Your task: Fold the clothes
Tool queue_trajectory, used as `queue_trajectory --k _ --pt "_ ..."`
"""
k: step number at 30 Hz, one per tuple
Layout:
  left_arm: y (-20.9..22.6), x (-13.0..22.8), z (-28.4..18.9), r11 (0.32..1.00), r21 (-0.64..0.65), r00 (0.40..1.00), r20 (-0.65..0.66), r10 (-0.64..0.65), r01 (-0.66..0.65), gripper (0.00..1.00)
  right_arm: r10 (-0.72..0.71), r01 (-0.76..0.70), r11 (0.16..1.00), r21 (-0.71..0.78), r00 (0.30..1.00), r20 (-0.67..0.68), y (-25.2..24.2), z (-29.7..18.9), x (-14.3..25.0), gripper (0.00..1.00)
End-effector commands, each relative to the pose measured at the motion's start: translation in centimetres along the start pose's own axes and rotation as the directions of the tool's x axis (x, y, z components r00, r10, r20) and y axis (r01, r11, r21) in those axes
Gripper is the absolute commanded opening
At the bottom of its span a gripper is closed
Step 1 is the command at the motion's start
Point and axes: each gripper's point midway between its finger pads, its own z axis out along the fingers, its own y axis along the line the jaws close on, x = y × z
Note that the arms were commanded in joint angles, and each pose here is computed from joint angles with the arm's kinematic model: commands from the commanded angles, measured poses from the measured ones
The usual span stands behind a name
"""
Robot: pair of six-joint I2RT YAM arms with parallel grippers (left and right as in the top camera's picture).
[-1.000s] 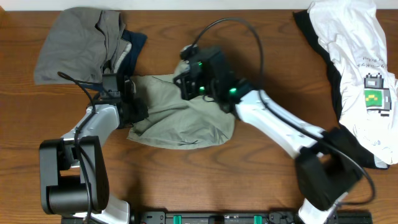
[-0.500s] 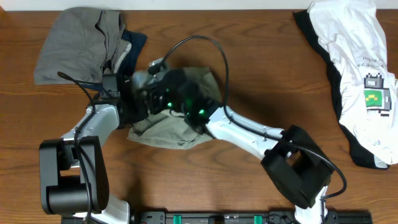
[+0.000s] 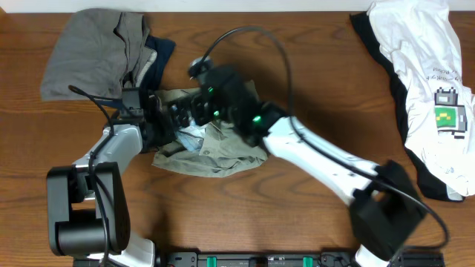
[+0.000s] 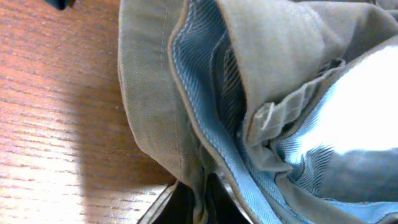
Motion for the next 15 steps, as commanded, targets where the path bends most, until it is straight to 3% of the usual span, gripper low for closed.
queue_trajectory --k 1,6,7,8,10,12,15 --pt "0.7 -1.9 -2.2 0.999 -0.014 0.998 0.062 -0.032 0.033 0.06 -0.041 0.038 0.997 0.061 0.998 0.051 -1.9 -3.0 -3.1 0.99" --pt "1.7 -4.2 -7.0 0.997 -0.015 0.986 0.146 -0.078 0.081 0.08 -0.005 0.015 0.994 0.107 0.996 -0.089 -4.7 -3.3 -0.1 0.99" --pt "1.9 -4.5 -7.9 0.996 -0.014 0.982 0.167 -0.084 0.088 0.14 -0.005 0.017 0.994 0.112 0.994 -0.112 -4.9 -3.2 0.5 0.99" --pt "2.0 -4.8 -9.0 0.995 -0.01 0.976 0.194 -0.096 0.099 0.27 0.002 0.015 0.993 0.12 0.99 -0.14 -5.1 -2.9 1.3 0.96" --pt "2.1 -5.4 -10.9 0.992 0.002 0.962 0.246 -0.12 0.123 0.4 0.008 0.015 0.992 0.126 0.984 -0.179 -5.3 -2.4 2.6 0.83" --pt "1.8 -5.8 -12.7 0.992 0.017 0.947 0.294 -0.127 0.128 0.54 0.002 0.021 0.994 0.105 0.977 -0.214 -4.8 -1.5 3.8 0.64" --pt "1.3 -6.2 -14.4 0.993 0.029 0.932 0.344 -0.117 0.114 0.61 -0.009 0.025 0.998 0.06 0.968 -0.249 -3.7 -0.2 5.3 0.31"
